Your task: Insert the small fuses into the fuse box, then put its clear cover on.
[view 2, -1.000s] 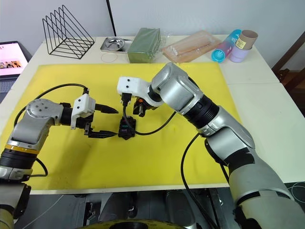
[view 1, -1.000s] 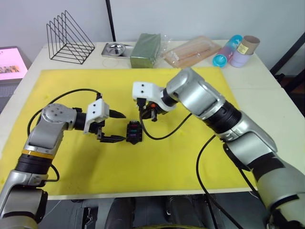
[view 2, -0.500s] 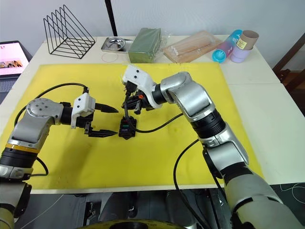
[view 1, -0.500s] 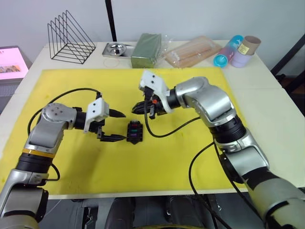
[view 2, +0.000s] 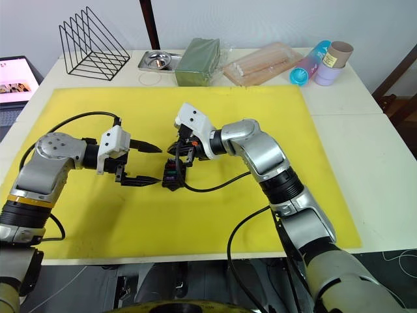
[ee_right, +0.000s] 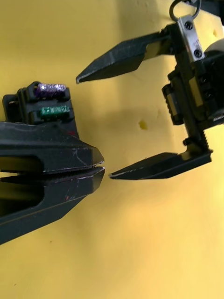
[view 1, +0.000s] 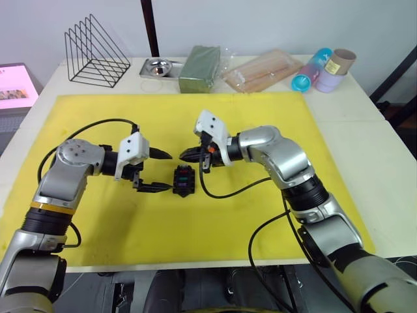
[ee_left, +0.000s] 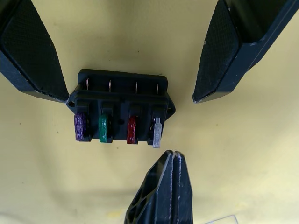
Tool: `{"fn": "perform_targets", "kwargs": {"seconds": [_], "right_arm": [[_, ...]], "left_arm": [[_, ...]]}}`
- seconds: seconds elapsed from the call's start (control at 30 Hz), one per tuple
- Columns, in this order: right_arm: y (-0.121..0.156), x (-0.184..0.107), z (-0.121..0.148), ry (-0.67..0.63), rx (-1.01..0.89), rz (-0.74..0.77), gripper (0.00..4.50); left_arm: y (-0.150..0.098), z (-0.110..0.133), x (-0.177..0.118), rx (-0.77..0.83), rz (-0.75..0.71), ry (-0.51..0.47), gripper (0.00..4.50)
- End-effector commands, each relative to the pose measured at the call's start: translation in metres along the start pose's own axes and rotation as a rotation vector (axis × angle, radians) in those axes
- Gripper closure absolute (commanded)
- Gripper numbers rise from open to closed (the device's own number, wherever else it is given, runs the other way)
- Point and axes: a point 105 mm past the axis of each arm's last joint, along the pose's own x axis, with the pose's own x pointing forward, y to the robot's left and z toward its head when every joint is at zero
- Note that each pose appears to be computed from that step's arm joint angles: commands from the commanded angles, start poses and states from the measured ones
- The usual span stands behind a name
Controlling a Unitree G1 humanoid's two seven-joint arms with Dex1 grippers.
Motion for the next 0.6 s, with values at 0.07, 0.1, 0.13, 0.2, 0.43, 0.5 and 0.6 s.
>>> {"fn": "perform_targets", "kwargs": {"seconds": [0.07, 0.1, 0.13, 0.2, 0.43, 0.5, 0.6], "right_arm": [[0.002, 0.001, 0.006, -0.031, -0.013, 0.019, 4.45], [0.002, 0.002, 0.004, -0.028, -0.01, 0.02, 4.45], [0.002, 0.002, 0.003, -0.026, -0.008, 0.021, 4.45], [0.002, 0.003, 0.001, -0.021, 0.0, 0.026, 4.45], [0.003, 0.007, -0.007, -0.007, 0.018, 0.033, 4.45], [0.002, 0.008, -0.008, -0.006, 0.021, 0.033, 4.45], [0.002, 0.008, -0.009, -0.001, 0.023, 0.03, 4.45]], "left_arm": [[0.003, 0.007, -0.003, 0.034, 0.009, -0.008, 0.0], [0.003, 0.007, -0.003, 0.034, 0.009, -0.008, 0.0], [0.002, 0.007, -0.003, 0.034, 0.008, -0.009, 0.0], [0.002, 0.007, -0.003, 0.033, 0.007, -0.008, 0.0], [0.002, 0.007, -0.003, 0.033, 0.007, -0.006, 0.0], [0.002, 0.007, -0.003, 0.032, 0.007, -0.005, 0.0], [0.002, 0.007, -0.003, 0.032, 0.007, -0.005, 0.0]]}}
